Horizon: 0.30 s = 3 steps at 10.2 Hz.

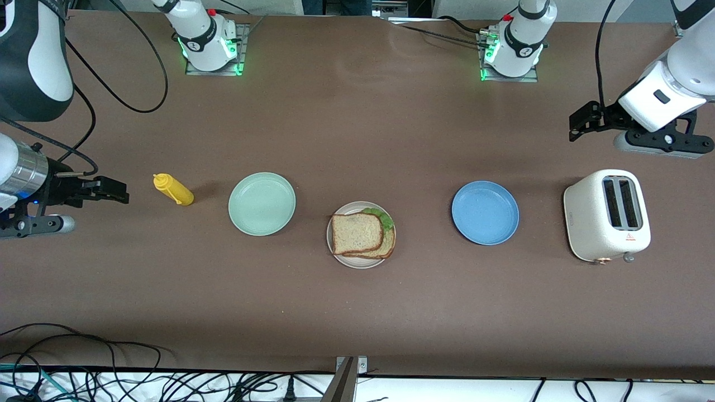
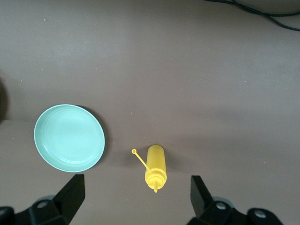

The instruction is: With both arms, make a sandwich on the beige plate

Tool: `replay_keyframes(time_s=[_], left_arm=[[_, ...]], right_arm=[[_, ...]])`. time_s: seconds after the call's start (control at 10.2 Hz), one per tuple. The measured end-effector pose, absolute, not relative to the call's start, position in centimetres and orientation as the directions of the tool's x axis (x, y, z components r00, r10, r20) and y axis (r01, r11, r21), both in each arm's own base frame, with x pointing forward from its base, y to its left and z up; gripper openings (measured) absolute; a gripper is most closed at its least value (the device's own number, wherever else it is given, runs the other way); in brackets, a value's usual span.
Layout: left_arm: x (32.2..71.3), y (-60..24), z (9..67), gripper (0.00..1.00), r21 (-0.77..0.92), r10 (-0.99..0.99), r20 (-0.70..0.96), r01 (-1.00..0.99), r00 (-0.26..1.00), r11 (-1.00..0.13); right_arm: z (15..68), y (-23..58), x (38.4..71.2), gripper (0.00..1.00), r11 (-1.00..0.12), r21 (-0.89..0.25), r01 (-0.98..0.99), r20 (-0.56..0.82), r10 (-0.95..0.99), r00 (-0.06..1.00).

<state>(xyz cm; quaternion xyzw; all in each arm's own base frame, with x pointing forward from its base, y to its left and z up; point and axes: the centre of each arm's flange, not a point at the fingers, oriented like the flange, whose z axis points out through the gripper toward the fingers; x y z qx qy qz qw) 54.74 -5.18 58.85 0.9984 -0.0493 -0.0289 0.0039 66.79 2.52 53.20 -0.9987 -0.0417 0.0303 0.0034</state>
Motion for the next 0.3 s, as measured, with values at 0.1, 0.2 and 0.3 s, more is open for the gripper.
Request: replay_keyframes(time_s=[0.1, 0.2, 0.3], left_arm=[[54.80, -4.84, 58.74, 1.00, 0.011, -0.093, -0.062, -0.092, 0.994, -0.996], [54.83, -4.71, 58.67, 1.00, 0.011, -0.090, -0.065, -0.090, 0.994, -0.996], [54.82, -4.63, 58.63, 1.00, 0.011, -0.089, -0.068, -0.088, 0.994, -0.996]], right_arm=[[53.19, 2.16, 66.81, 1.00, -0.998, -0.007, 0.064, -0.061, 0.065, 0.996], [53.19, 1.98, 66.81, 1.00, -0.998, -0.006, 0.055, -0.061, 0.056, 0.997], [53.19, 1.95, 66.81, 1.00, -0.999, -0.006, 0.052, -0.061, 0.052, 0.997]])
